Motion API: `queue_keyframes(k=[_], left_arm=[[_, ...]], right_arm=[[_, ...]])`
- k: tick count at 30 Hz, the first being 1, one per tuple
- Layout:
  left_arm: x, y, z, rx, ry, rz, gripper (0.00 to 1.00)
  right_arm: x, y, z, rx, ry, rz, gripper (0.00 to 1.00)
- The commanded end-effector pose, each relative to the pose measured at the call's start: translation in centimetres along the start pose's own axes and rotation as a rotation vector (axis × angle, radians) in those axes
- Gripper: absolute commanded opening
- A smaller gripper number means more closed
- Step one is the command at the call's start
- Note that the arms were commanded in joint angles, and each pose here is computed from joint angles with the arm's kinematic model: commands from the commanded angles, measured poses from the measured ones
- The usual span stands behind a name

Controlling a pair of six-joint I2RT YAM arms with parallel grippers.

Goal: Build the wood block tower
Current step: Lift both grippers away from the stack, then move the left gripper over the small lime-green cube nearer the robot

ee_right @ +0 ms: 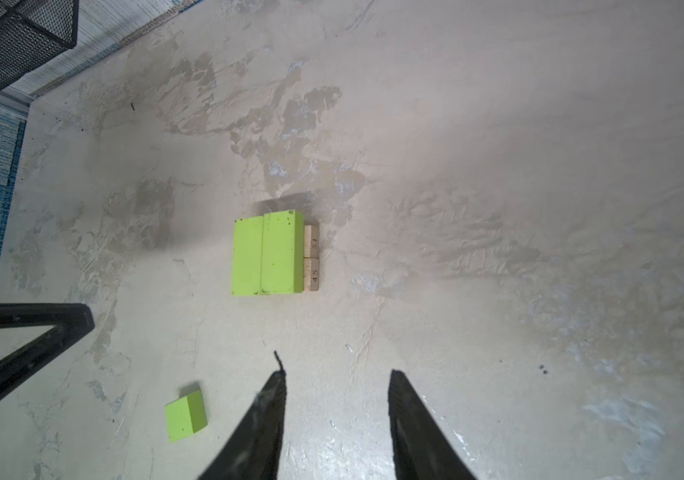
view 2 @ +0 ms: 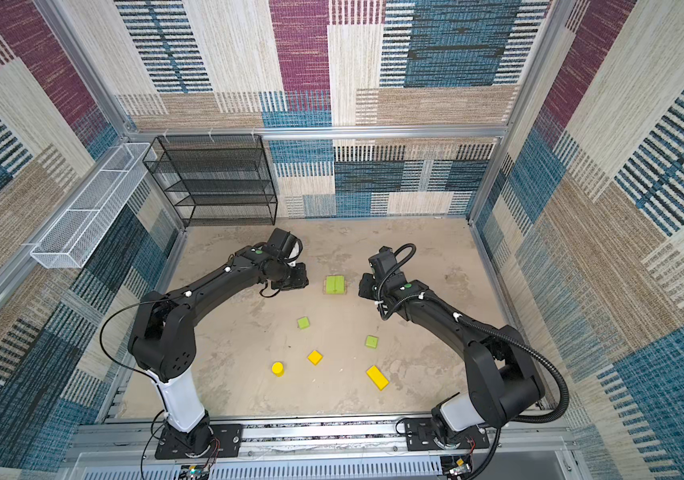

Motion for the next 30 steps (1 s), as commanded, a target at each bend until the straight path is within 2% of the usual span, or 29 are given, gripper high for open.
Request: queue_keyframes(k=[1, 7, 13, 18, 25, 30], left_arm=[[1.3, 0.7, -0.6, -0.058, 0.045, 0.028, 0.37], [4.7, 1.3, -0.4, -0.208, 0.152, 0.046, 0.44], [8.9, 1.2, 0.7, -0.277, 0.220, -0.038, 0.51], [9.7, 0.3, 0.8, -0.291, 0.195, -0.100, 0.56], [9.3, -0.8, 1.5, -0.221, 0.125, -0.226, 0.60], [9.2, -0.6, 1.6, -0.251, 0.101, -0.264, 0.62]], right_arm=[[-0.7, 0.3, -0.7, -0.038, -0.058, 0.023, 0.43], [-0.5, -0.4, -1.7, -0.044, -0.094, 0.031, 0.45], [-0.1, -1.4, -2.0, -0.036, -0.115, 0.046, 0.47], [0.2, -2.3, -2.4, -0.017, -0.136, 0.048, 0.50], [-0.3, -3.1, -3.5, 0.009, -0.190, 0.054, 0.56], [-0.4, -3.6, -3.9, 0.020, -0.215, 0.048, 0.60]])
Point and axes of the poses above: each gripper's point midway between its finger pads, its own z axis out along the fingers, its own y axis along the line the jaws close on, x = y × z, the point moved 3 cm from there along -z, back along the fingers, and after that the axes turned 14 degrees about z, right-handed, at the moved point
